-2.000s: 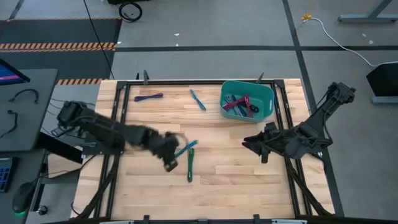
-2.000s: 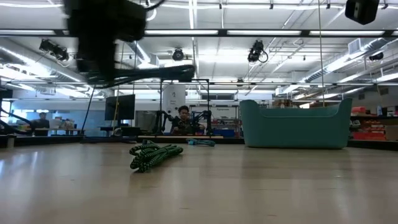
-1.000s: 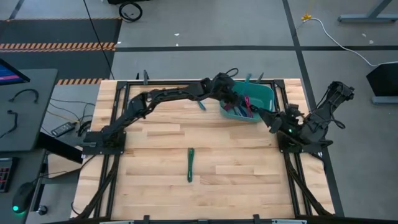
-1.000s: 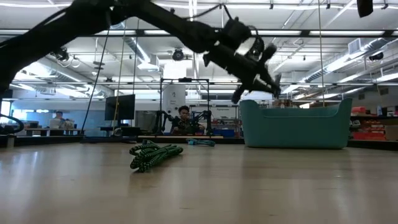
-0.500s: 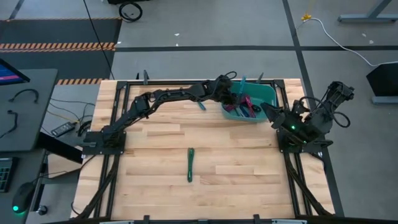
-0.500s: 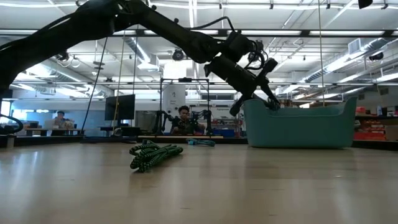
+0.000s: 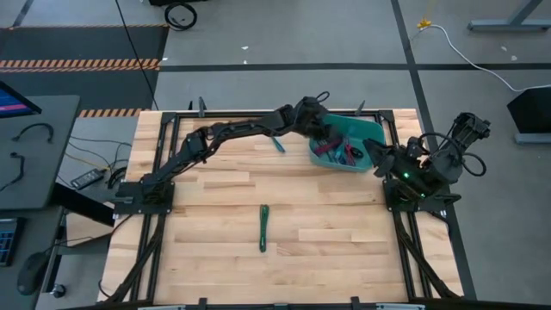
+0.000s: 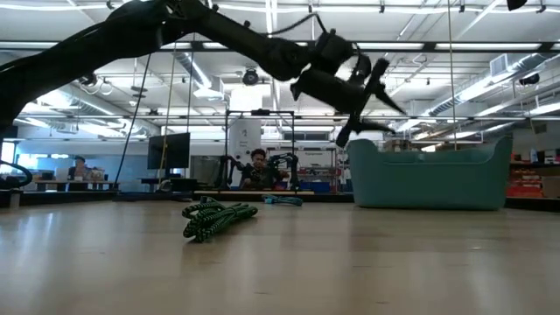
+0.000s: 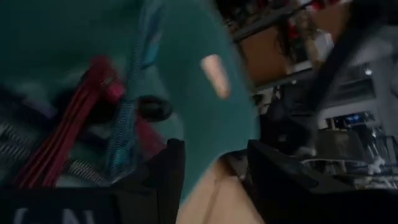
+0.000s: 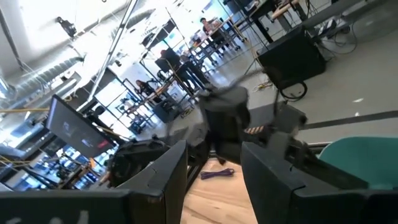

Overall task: Pick and place USB-C Cables
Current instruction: Put the green charger cable into the light blue bin

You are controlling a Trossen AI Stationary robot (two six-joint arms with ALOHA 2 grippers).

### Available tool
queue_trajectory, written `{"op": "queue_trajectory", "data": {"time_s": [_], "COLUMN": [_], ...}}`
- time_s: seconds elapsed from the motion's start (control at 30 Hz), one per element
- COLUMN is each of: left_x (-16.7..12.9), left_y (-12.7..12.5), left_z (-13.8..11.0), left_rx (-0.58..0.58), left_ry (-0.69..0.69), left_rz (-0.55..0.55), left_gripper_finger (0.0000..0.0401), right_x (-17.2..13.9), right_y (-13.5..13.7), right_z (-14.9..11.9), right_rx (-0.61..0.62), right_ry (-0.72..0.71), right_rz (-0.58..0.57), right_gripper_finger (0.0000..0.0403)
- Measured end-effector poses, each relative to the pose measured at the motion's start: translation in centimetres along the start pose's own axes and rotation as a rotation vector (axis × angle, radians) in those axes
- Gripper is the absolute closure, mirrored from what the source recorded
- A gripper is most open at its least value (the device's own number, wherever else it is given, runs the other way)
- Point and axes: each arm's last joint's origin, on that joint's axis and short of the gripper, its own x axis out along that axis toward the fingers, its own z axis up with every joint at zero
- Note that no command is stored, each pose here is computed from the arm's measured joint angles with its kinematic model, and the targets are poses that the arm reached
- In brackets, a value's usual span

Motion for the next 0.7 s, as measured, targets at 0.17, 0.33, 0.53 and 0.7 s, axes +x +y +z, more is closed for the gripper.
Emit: {"op": "queue_trajectory", "data": {"time_s": [0.17,0.33,0.53,0.7], "left_x": [-1.7,-5.2,-9.9,-11.2], "left_y": [-3.3,-5.9,-9.2,-10.6], "left_z": [1.7,2.5,-0.2,-4.8], "left_rx": [0.155,0.334,0.513,0.574], "left_ry": [-0.040,-0.056,0.125,0.374], "left_rz": [0.057,0.115,0.354,0.496], "left_gripper_finger": [0.0238,0.0261,0.0284,0.0298], "right_x": [0.0,0.0,-0.1,0.0], "right_y": [-0.1,-0.4,-1.3,-2.6], "right_z": [0.0,0.8,2.0,0.6], "right_rx": [-0.030,-0.085,-0.122,-0.155], "right_ry": [-0.010,0.006,0.076,0.255], "right_rz": [-0.017,0.014,0.149,0.269], "right_gripper_finger": [0.0248,0.0248,0.0248,0.0248]}}
